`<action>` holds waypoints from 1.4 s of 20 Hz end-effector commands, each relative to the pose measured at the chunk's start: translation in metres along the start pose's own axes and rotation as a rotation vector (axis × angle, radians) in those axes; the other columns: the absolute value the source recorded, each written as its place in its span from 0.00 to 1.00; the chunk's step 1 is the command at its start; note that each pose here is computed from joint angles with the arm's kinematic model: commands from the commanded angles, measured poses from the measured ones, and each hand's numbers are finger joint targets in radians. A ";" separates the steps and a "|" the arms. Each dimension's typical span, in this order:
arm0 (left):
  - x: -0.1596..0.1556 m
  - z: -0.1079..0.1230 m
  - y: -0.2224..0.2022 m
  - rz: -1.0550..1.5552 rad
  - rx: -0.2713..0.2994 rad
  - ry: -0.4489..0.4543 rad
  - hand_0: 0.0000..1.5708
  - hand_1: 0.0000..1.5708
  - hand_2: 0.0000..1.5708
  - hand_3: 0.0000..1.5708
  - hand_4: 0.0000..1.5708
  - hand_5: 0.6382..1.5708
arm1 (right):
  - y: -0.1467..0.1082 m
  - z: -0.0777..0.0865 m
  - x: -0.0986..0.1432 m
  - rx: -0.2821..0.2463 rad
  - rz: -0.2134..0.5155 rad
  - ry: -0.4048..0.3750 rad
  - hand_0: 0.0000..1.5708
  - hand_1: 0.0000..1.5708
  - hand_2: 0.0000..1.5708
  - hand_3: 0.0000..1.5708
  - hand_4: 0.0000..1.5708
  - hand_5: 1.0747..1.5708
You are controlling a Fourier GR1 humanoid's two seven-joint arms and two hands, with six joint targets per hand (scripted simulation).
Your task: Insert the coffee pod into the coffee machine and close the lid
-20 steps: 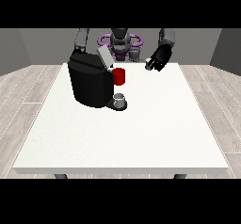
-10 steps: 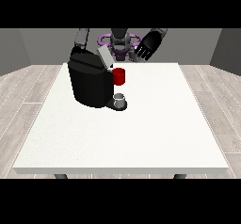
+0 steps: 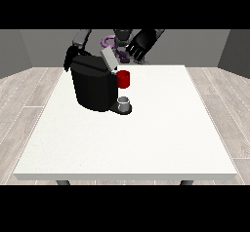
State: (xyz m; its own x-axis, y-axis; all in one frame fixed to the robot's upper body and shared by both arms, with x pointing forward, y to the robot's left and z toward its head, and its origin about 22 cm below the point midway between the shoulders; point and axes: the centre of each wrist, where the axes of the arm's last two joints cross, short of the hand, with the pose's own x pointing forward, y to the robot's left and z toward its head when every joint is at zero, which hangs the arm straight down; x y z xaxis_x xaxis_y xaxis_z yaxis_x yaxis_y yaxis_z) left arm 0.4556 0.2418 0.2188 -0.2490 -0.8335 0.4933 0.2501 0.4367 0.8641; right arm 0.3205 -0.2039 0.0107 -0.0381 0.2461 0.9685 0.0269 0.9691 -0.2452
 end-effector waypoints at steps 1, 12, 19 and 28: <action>0.014 -0.001 0.020 -0.014 0.037 0.021 0.78 0.78 0.81 0.80 0.31 1.00 | -0.005 -0.005 0.009 -0.019 0.002 -0.050 0.00 0.00 0.00 0.00 0.02 1.00; 0.007 0.002 0.032 -0.050 0.080 0.007 0.76 0.76 0.81 0.78 0.30 1.00 | -0.013 -0.019 0.038 -0.033 -0.024 -0.091 0.00 0.00 0.00 0.00 0.09 1.00; 0.016 0.004 0.050 -0.046 0.093 -0.013 0.79 0.79 0.82 0.78 0.27 1.00 | -0.025 -0.021 0.034 -0.050 0.002 -0.108 0.00 0.00 0.00 0.00 0.10 1.00; 0.042 -0.005 0.048 -0.066 0.101 -0.061 0.74 0.74 0.79 0.76 0.27 1.00 | -0.017 -0.034 0.039 -0.108 -0.013 -0.132 0.00 0.00 0.00 0.00 0.11 1.00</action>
State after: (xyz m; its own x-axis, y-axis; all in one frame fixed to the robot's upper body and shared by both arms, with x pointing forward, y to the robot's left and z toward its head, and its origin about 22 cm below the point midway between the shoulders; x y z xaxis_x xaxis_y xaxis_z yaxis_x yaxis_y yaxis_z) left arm 0.4627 0.2329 0.2677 -0.2944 -0.8399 0.4560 0.1763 0.4212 0.8897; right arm 0.3449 -0.2087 0.0477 -0.1349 0.2362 0.9623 0.1078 0.9689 -0.2227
